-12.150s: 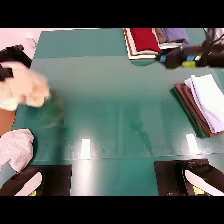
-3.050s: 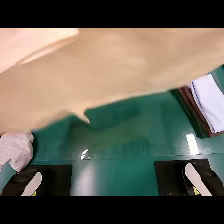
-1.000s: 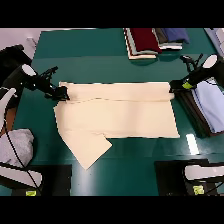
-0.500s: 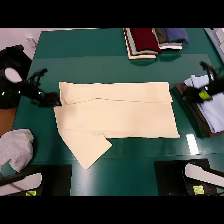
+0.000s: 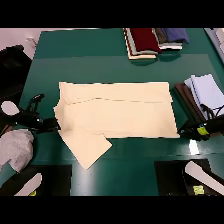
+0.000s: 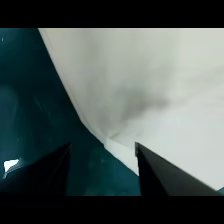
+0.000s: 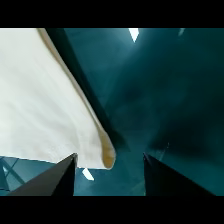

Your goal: Fold the shirts.

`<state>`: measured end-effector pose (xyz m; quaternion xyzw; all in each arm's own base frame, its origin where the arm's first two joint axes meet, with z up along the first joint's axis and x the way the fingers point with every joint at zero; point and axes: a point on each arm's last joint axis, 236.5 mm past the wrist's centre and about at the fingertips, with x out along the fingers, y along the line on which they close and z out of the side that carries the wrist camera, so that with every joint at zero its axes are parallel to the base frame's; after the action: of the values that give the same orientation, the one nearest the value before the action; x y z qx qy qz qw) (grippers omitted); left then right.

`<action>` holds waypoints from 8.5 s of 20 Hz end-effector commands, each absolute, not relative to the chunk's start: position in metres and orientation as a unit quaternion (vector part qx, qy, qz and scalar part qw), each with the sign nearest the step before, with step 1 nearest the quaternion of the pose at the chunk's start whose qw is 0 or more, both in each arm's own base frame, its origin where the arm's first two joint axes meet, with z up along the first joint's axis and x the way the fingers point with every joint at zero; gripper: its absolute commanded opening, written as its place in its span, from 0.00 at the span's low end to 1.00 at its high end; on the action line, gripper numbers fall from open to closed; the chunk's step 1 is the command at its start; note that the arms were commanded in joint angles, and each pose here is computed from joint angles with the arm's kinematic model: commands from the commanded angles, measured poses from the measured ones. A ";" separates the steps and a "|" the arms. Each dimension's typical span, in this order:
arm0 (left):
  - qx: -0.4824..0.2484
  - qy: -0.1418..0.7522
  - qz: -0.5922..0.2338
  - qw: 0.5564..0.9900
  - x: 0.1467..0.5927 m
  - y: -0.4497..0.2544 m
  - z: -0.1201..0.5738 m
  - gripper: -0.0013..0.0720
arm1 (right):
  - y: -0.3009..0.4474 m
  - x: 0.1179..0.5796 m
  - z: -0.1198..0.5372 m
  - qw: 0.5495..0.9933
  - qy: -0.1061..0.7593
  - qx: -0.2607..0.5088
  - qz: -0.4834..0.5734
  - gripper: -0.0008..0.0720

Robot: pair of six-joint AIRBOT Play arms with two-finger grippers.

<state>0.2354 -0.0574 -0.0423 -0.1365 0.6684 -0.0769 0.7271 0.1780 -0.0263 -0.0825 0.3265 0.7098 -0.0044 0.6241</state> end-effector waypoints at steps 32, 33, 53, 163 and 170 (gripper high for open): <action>-0.208 0.671 -0.172 0.691 0.178 -0.112 -0.046 0.04 | 0.018 0.232 -0.038 0.692 0.696 0.171 0.087 0.04; -0.193 0.667 -0.165 0.701 0.172 -0.106 -0.038 0.05 | 0.018 0.234 -0.030 0.703 0.686 0.166 0.087 0.04; -0.105 0.550 -0.159 0.813 0.346 -0.073 0.034 0.05 | 0.009 0.332 0.021 0.765 0.633 0.069 0.096 0.04; -0.065 0.299 -0.152 0.940 0.429 -0.070 0.271 0.05 | 0.419 0.389 -0.070 0.631 0.606 0.189 0.445 0.04; -0.028 0.286 -0.253 0.924 0.408 -0.161 0.277 0.05 | 0.280 0.488 0.029 0.770 0.526 0.093 0.348 0.04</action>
<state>0.4177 -0.1305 0.2755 -0.0412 0.2897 -0.2189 0.9309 0.4531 0.3493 -0.0064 0.1303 0.5505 0.4088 0.7161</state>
